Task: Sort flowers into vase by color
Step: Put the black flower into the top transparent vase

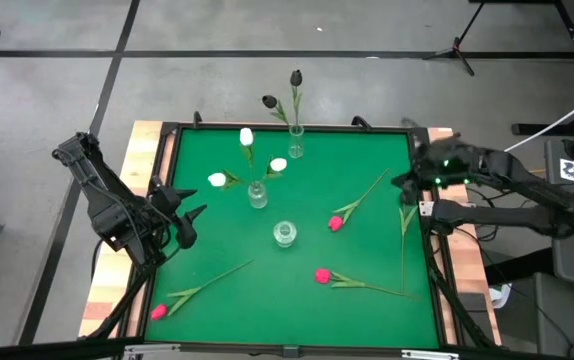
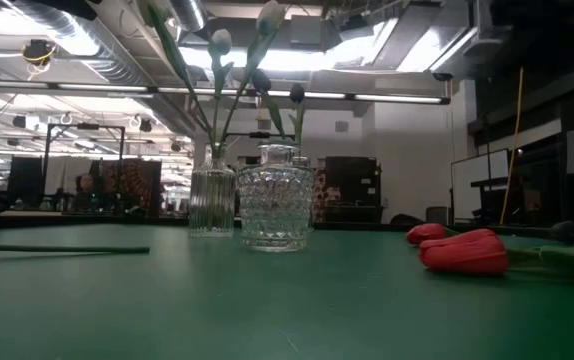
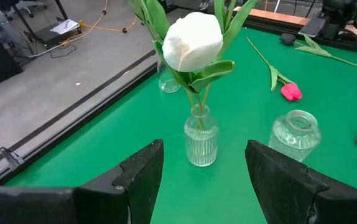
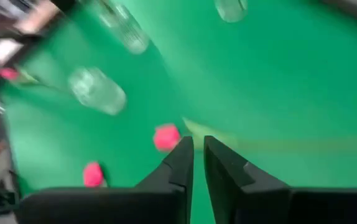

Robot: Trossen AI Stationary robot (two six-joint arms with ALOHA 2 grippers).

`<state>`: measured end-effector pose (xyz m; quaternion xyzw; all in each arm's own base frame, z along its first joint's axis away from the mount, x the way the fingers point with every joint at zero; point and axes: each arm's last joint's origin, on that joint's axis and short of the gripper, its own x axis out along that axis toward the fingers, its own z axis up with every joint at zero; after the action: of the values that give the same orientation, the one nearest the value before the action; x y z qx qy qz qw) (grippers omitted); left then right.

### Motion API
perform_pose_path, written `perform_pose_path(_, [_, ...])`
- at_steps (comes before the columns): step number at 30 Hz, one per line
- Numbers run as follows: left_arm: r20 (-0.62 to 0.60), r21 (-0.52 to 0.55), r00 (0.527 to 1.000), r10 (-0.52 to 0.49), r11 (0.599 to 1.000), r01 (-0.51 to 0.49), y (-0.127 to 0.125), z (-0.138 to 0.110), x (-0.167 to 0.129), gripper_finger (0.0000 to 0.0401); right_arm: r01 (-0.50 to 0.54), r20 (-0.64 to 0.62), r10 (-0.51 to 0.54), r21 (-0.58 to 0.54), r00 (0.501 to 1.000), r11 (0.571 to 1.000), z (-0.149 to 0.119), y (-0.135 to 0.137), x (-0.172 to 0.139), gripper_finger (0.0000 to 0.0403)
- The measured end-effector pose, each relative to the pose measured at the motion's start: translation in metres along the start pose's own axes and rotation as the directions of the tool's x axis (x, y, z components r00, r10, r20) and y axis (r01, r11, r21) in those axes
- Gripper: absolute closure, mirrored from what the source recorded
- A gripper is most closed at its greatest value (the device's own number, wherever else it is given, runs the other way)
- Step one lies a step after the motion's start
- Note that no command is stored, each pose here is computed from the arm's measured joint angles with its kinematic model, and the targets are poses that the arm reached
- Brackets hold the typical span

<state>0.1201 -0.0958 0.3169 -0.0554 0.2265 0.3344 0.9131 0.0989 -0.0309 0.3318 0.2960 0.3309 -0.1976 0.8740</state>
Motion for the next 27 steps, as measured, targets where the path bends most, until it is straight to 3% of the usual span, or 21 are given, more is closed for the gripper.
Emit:
perform_pose_path(6, [-0.002, -0.011, 1.0, -0.003, 1.0, 0.003, -0.001, 0.0, 0.0, 0.0177, 0.172, -0.269, -0.154, 0.045, 0.951, 0.984, -0.026, 0.01, 0.012, 0.0381])
perform_pose_path(14, [-0.002, -0.016, 1.0, -0.004, 1.0, 0.004, -0.001, 0.0, 0.0, 0.0177, 0.249, -0.419, -0.229, -0.007, 0.879, 0.969, -0.039, 0.044, 0.047, 0.0384])
perform_pose_path(18, [-0.002, -0.017, 1.0, -0.005, 1.0, 0.004, -0.001, 0.0, 0.0, 0.0177, 0.223, -0.494, -0.236, -0.086, 0.837, 0.971, -0.052, 0.067, 0.068, 0.038])
perform_pose_path(22, [-0.002, -0.017, 1.0, -0.005, 1.0, 0.005, -0.001, 0.0, 0.0, 0.0177, 0.239, -0.557, -0.295, -0.172, 0.777, 0.956, -0.07, 0.083, 0.084, 0.0343])
perform_pose_path(27, [-0.002, -0.016, 1.0, -0.005, 1.0, 0.005, -0.001, 0.0, 0.0, 0.0177, 0.384, -0.594, -0.442, -0.231, 0.672, 0.894, -0.095, 0.093, 0.096, 0.0255])
